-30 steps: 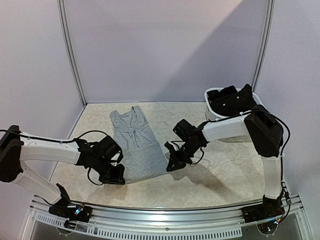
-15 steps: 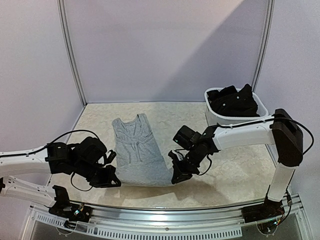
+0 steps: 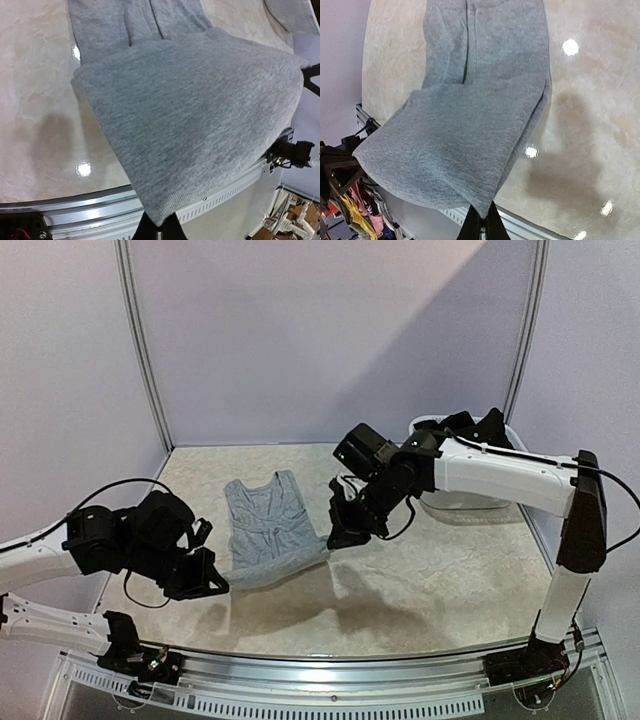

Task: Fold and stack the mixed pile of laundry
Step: Fold the 2/3-rectangle-folded tank top at the center of the board.

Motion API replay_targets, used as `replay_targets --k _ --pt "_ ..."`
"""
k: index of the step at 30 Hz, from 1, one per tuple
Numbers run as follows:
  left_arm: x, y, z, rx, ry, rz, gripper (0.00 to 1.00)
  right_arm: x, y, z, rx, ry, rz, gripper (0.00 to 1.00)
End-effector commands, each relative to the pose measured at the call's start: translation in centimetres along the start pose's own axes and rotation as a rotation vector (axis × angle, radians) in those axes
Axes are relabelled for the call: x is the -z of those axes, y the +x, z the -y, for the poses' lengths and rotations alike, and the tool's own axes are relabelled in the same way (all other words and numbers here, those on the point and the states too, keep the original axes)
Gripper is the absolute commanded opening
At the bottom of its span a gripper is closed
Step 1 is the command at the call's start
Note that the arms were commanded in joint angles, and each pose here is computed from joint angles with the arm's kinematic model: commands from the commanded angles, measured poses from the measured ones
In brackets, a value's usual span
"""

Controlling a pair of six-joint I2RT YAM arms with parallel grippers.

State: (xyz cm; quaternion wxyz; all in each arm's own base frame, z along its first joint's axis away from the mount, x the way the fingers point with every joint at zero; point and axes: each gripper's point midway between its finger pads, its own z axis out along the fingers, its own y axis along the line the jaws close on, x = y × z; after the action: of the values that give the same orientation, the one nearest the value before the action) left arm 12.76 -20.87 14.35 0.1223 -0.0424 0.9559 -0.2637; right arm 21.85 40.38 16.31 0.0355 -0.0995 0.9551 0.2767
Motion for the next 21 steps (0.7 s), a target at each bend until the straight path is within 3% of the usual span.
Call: replay_targets --k 1,9,21 --pt "0.8 -2.7 -1.1 0.048 -0.068 0.029 0.00 0.6 -2.8 2.0 0.012 0.146 0.022 0.00" --pt "0.3 -8.1 -0.5 0.057 -0.127 0.028 0.00 0.8 -9.3 1.7 0.068 0.158 0.068 0.00" --pt "-0.5 -16.3 -0.4 0.054 -0.192 0.087 0.00 -0.3 -17.8 1.0 0.151 0.025 0.225 0.00"
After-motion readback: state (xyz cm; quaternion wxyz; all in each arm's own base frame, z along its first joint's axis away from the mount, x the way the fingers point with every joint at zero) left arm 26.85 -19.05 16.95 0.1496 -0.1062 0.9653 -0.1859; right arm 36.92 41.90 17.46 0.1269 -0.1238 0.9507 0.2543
